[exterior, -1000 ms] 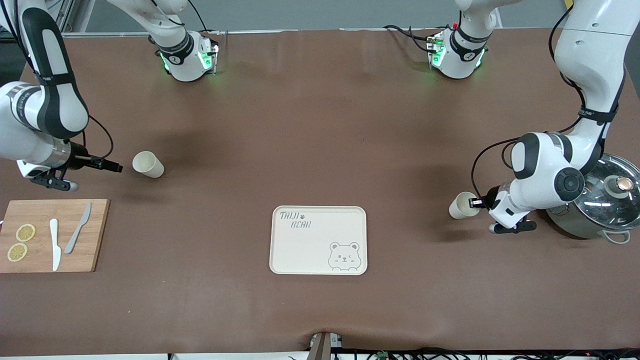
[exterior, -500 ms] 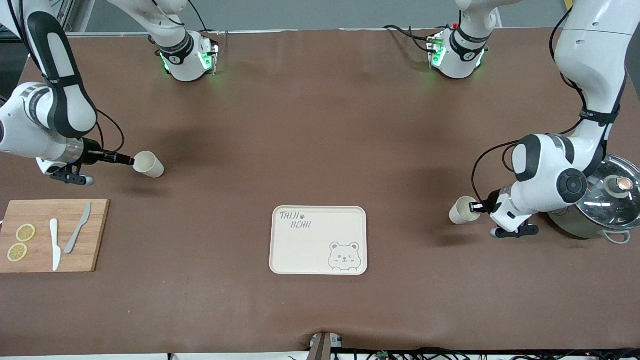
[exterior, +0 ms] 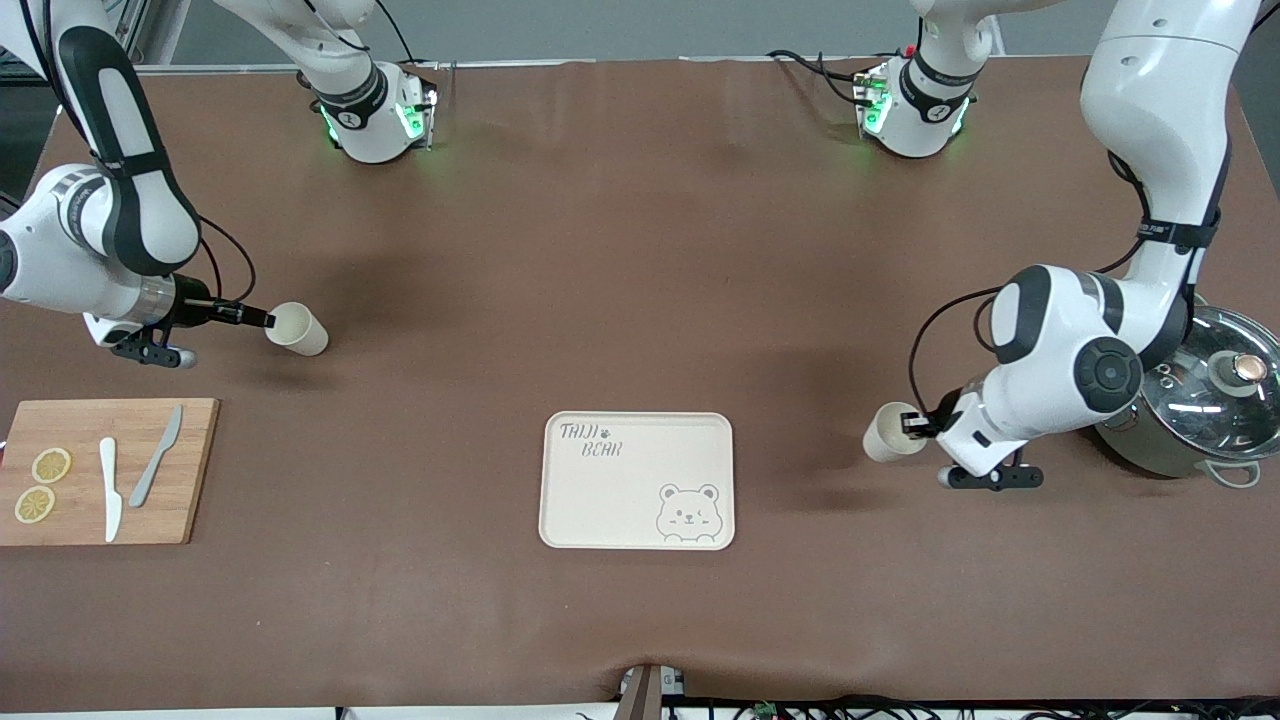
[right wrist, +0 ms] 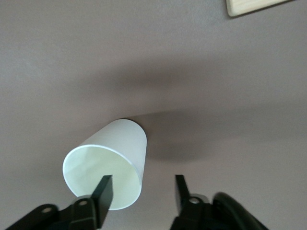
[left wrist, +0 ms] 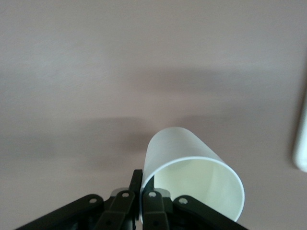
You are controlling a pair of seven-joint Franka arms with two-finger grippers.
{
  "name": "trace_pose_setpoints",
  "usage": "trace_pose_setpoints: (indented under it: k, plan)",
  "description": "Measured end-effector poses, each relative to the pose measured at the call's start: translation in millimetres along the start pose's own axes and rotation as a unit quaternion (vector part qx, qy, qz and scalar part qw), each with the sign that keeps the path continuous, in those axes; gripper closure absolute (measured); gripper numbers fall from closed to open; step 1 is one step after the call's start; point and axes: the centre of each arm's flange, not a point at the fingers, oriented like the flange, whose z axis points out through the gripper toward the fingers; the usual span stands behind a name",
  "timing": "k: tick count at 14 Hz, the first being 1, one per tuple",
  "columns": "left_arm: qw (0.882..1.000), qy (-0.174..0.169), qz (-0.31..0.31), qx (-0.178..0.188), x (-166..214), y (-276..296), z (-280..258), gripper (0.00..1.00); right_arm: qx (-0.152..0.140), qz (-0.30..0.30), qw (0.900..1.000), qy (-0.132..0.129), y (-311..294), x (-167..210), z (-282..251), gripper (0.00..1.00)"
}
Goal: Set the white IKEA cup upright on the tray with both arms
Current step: 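Carry the held cup with the left gripper over the tray's bear corner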
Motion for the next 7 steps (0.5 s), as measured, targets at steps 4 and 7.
trace_pose_setpoints:
  k: [4,7]
  plan:
    - [1.000,0.011,-0.023,-0.014,5,91,1,0.96,0.000,0.004,1.000,0.009,2,-4,12,0.46]
    - [0.998,0.010,-0.056,-0.024,9,134,15,0.96,0.006,0.007,1.000,0.011,2,-9,21,0.59]
